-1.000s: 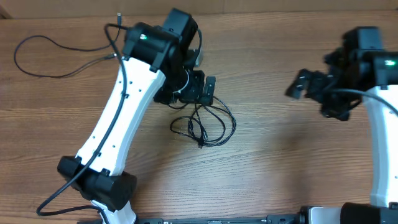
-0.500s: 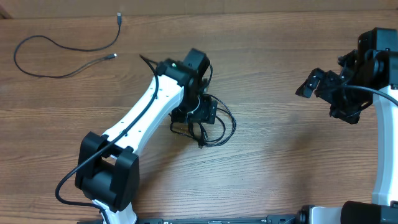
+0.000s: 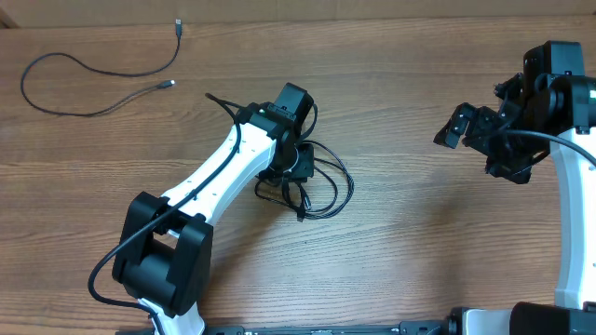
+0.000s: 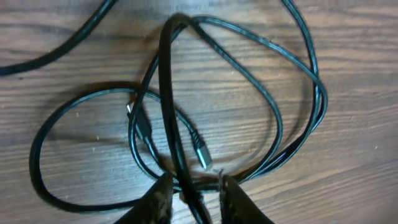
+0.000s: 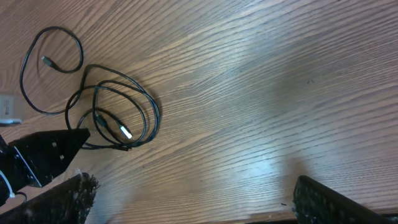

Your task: Untangle cables

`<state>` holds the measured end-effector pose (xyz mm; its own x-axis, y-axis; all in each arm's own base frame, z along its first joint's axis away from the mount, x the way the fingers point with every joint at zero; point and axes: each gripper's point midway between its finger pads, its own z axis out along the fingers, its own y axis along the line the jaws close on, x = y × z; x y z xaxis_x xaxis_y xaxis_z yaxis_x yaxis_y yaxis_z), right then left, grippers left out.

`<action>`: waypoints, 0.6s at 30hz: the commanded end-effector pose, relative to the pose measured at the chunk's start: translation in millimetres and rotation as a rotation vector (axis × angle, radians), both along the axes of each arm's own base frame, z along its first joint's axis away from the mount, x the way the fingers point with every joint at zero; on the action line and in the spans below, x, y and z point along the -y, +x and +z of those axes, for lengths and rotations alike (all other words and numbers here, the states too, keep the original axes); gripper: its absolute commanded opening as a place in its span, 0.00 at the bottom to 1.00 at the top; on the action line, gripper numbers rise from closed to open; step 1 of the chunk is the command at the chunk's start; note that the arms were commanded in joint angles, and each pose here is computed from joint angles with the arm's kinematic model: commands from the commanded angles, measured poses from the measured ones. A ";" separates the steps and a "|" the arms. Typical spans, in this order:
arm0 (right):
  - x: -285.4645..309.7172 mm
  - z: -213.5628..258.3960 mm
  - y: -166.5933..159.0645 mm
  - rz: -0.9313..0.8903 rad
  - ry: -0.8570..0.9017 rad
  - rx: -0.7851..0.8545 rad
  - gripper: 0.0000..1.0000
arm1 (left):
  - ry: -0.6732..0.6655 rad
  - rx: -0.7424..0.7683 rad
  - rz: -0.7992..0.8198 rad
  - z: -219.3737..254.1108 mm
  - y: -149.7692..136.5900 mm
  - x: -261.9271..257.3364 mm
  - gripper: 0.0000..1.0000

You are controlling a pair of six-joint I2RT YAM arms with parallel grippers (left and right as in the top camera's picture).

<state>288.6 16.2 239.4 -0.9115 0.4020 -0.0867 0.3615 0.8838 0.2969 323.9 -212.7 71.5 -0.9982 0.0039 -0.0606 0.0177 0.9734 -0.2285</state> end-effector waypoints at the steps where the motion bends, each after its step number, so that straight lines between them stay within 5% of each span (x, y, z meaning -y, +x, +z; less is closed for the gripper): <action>1: -2.3 3.5 1.6 0.005 0.007 0.018 1.00 | 0.017 0.018 0.014 -2.6 2.6 -0.7 0.19; 3: -2.3 3.6 2.0 0.005 0.007 0.020 1.00 | 0.012 0.020 0.013 -2.1 3.4 0.4 0.04; 10: -11.1 6.6 4.0 0.016 0.059 0.032 1.00 | -0.124 0.042 -0.102 48.9 8.0 27.3 0.04; 18: -17.7 8.1 5.4 0.032 0.079 0.041 1.00 | -0.322 0.388 -0.160 234.8 36.3 50.3 0.04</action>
